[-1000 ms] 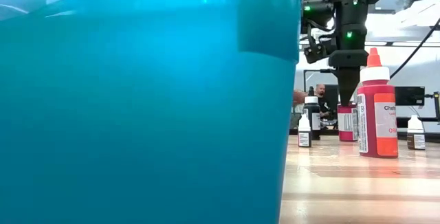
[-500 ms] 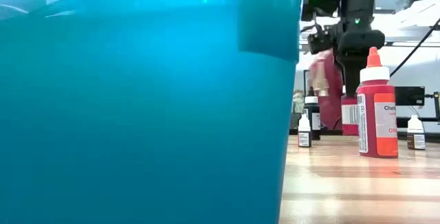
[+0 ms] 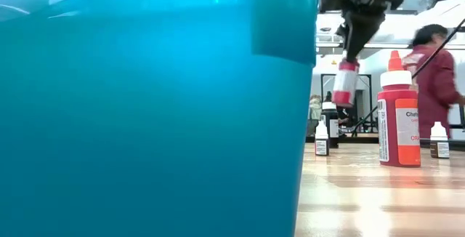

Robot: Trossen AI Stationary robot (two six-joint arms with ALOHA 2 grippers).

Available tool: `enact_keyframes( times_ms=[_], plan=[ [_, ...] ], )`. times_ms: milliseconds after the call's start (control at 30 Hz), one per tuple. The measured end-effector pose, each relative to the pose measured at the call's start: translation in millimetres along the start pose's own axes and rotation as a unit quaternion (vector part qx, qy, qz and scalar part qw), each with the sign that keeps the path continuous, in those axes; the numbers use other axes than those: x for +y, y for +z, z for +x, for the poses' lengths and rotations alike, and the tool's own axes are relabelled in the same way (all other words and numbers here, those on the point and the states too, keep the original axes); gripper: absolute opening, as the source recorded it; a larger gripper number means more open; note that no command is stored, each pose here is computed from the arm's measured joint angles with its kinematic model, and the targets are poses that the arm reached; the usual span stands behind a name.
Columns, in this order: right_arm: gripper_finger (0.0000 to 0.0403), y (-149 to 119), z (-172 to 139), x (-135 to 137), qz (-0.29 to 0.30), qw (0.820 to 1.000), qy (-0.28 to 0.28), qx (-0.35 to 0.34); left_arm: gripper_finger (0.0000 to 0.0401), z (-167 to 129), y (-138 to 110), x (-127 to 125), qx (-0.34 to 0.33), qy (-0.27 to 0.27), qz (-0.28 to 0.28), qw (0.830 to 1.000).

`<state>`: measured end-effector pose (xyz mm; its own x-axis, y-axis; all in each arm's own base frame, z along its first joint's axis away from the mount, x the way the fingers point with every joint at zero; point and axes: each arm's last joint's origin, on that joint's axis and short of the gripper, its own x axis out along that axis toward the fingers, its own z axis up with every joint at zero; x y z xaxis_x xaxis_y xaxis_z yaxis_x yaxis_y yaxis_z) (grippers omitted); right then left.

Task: Pick & Place food coloring
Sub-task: Put the large red food coloring bottle into the blue bin

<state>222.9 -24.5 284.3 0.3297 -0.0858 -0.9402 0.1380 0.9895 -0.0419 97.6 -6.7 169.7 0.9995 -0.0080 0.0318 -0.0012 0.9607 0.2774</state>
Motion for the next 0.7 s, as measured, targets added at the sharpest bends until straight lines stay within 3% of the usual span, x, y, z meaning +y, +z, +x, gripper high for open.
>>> enact_keyframes(
  times_ms=[367,700],
  plan=[
    [0.0107,42,-30,31,-0.128,0.989,0.020,-0.065,0.0105,0,0,0,0.000,0.000,0.000,1.000],
    [0.0109,88,-32,85,-0.263,0.960,0.046,-0.088,0.0105,0,0,0,0.000,0.000,0.000,1.000]
  ],
)
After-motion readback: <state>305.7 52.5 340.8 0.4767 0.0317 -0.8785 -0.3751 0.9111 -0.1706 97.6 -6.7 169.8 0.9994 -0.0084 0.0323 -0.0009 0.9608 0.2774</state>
